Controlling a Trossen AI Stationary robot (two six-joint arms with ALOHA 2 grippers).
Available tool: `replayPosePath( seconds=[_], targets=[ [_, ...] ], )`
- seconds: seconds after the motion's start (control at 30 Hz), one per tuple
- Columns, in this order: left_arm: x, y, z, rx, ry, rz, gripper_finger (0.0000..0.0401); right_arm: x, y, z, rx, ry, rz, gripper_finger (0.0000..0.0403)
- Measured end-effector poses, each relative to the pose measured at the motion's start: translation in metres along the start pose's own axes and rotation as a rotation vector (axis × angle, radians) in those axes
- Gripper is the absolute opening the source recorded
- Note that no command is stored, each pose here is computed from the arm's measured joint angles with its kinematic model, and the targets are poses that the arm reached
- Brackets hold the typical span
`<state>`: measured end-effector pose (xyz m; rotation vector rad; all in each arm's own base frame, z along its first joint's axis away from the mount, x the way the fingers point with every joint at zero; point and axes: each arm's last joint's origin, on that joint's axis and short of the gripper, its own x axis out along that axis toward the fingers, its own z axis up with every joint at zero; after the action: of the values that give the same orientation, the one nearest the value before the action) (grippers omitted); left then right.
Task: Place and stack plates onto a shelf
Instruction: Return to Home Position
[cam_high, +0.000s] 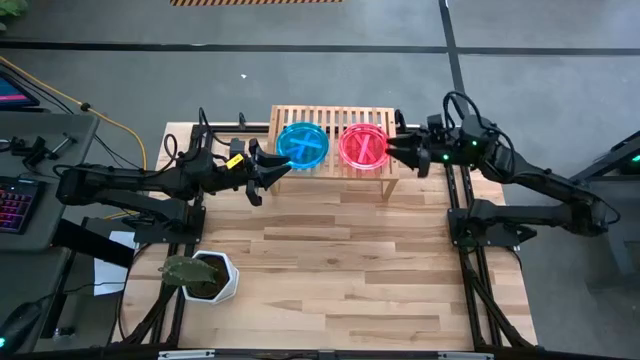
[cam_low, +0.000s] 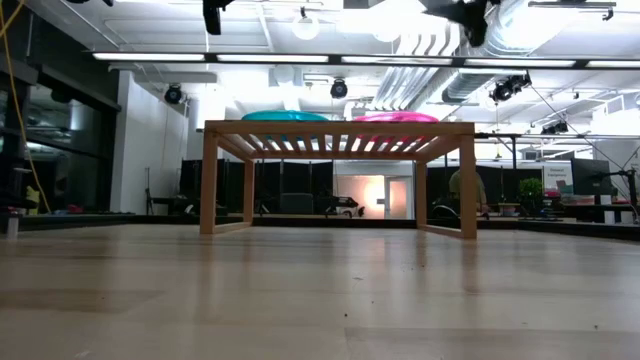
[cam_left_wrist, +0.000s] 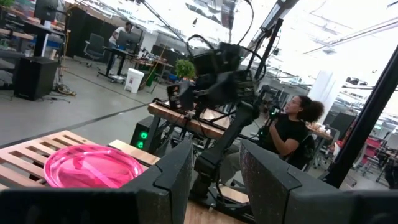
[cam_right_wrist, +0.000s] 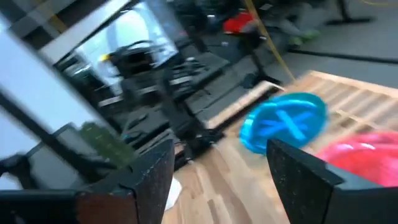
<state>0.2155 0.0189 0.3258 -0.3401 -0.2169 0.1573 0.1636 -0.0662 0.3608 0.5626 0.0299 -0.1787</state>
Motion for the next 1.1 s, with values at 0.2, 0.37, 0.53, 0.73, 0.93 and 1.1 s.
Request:
replayPosePath(
  seconds=[0.2, 0.37, 0.53, 0.73, 0.93, 1.1],
  targets=[
    [0.0, 0.0, 0.0, -0.001, 0.0, 0.0, 0.0122, 0.003, 0.019, -0.005, -0.092, 0.001, 0.119, 0.0216],
    [0.0, 0.0, 0.0, -0.001, 0.0, 0.0, 0.0122, 0.004, 0.024, -0.007, -0.098, 0.007, 0.15, 0.0192],
    [0.0, 0.0, 0.0, -0.001, 0.0, 0.0, 0.0122, 0.004, 0.024, -0.007, -0.099, 0.009, 0.155, 0.0169],
    [0.0, 0.0, 0.0, -0.001, 0.0, 0.0, 0.0122, 0.004, 0.025, -0.006, -0.1, 0.003, 0.158, 0.0142],
    [0.0, 0.0, 0.0, -0.001, 0.0, 0.0, 0.0122, 0.004, 0.025, -0.006, -0.13, 0.001, 0.158, 0.0122],
    [-0.006, -0.002, 0.007, -0.023, -0.024, -0.032, 0.0122, 0.004, 0.027, -0.008, -0.226, 0.004, 0.179, 0.0072]
  ],
)
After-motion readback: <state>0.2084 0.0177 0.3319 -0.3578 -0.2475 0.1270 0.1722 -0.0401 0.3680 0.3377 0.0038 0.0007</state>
